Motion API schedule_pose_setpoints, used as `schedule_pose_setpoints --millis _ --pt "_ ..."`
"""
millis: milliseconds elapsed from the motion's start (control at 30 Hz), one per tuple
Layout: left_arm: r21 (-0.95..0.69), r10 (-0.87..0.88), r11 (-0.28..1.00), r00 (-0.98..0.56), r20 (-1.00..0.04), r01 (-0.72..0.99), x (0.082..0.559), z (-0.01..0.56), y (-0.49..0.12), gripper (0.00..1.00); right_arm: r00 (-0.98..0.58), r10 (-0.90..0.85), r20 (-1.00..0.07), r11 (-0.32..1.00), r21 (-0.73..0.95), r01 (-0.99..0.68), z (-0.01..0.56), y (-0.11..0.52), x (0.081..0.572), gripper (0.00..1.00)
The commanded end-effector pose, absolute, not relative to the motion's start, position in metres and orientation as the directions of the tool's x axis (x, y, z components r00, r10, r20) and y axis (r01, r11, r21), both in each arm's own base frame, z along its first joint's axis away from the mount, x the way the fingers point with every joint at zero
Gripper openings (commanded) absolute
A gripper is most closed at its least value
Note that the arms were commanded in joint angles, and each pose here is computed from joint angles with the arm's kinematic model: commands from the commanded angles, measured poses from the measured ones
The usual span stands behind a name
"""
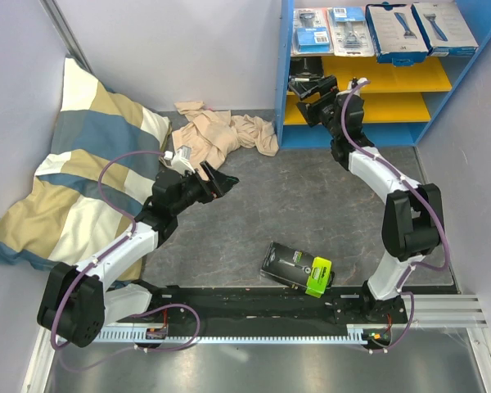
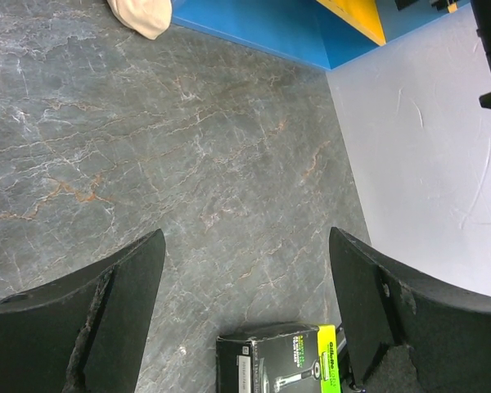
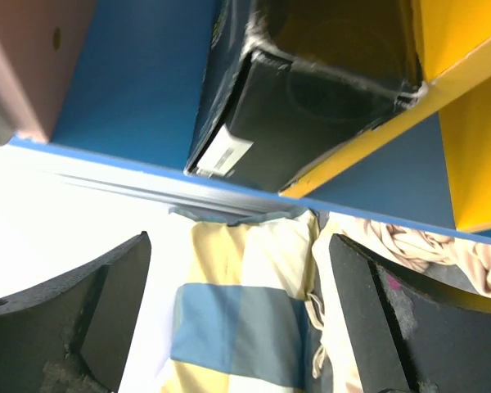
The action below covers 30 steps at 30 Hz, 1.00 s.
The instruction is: Place and organize the shaving razors onto the shelf
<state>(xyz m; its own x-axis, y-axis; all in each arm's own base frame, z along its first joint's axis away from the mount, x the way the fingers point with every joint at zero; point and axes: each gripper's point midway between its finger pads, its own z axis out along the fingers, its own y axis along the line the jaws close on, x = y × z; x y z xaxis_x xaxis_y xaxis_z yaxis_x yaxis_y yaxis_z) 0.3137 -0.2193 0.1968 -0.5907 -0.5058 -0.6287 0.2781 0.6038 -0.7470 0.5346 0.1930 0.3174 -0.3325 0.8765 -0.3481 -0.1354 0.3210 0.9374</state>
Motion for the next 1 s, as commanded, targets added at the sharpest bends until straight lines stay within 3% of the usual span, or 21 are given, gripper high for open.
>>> schedule_pose_setpoints --millis 0,233,600,833,967 --pt "-0.741 -0.521 0.591 -0.551 -0.653 0.319 0.315 0.212 -0.218 0.88 -0.310 0.851 -0.424 0.368 0.903 -0.223 0.349 0.190 0.510 0.98" --pt "-0.741 -0.504 0.570 -0.560 -0.657 0.356 0.310 0.222 -0.222 1.00 -0.285 0.815 -0.505 0.445 0.860 -0.251 0.358 0.180 0.480 0.98" --pt "-0.723 -0.400 0.546 -0.626 -0.669 0.424 0.279 0.219 -0.248 1.00 -0.336 0.639 -0.692 0.659 0.718 -0.226 0.328 0.165 0.425 0.98" --pt "-0.701 -0.238 0.527 -0.708 -0.665 0.482 0.232 0.196 -0.293 0.98 -0.446 0.558 -0.699 0.713 0.680 -0.173 0.260 0.159 0.384 0.98" --pt "-0.695 -0.147 0.490 -0.736 -0.661 0.527 0.198 0.183 -0.309 0.90 -0.526 0.516 -0.676 0.732 0.667 -0.138 0.218 0.157 0.362 0.98"
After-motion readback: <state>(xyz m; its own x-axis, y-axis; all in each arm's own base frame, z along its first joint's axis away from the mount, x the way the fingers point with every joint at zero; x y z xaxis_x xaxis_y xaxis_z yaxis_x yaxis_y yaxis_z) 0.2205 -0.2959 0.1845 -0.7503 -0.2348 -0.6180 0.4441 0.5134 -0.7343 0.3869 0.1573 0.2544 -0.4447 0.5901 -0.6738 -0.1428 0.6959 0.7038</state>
